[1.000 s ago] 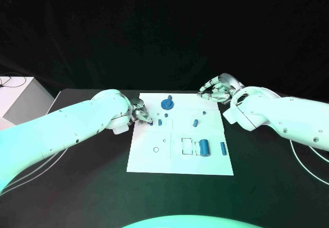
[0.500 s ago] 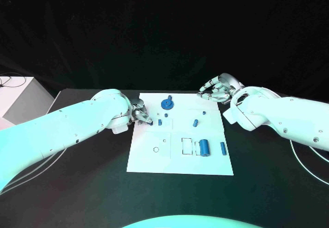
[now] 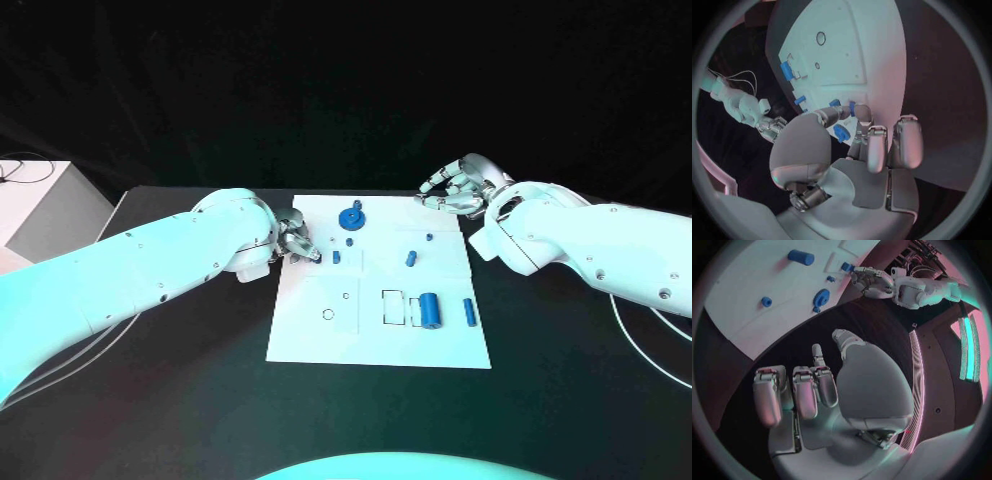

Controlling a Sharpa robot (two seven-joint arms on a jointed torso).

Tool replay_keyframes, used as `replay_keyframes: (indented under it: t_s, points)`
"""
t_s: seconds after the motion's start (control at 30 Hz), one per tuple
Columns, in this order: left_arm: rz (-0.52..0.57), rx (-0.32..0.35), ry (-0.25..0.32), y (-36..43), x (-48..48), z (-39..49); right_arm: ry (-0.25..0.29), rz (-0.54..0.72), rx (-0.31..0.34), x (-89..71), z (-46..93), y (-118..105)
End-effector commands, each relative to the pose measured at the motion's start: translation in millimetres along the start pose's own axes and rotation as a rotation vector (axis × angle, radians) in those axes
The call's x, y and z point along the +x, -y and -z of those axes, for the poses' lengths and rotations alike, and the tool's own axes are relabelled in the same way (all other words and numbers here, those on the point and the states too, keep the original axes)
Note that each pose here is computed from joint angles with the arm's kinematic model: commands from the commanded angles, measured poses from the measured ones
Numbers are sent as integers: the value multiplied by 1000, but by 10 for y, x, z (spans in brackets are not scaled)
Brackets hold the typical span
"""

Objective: Assemble the parts on the task board

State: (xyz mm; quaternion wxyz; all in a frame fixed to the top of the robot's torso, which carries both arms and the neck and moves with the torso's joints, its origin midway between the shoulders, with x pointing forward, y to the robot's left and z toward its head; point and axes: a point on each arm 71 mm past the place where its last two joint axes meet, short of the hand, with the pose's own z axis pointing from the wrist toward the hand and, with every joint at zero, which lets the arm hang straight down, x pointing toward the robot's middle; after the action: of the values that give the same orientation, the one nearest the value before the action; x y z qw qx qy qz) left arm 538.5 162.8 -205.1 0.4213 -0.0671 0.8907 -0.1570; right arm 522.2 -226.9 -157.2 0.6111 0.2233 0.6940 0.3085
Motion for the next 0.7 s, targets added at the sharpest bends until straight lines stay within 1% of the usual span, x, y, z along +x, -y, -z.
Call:
replay_keyframes:
  t_s: [0.03,0.5,0.7]
  points:
    - [-19,-18,5,-26,14,-10,-12,8,-8,12,4,-8]
    - [-20,2,-32,76,67,-20,-14,8,-9,16,4,-13]
    - [-4,11,-37,119,79,-34,-15,8,-9,18,4,-14]
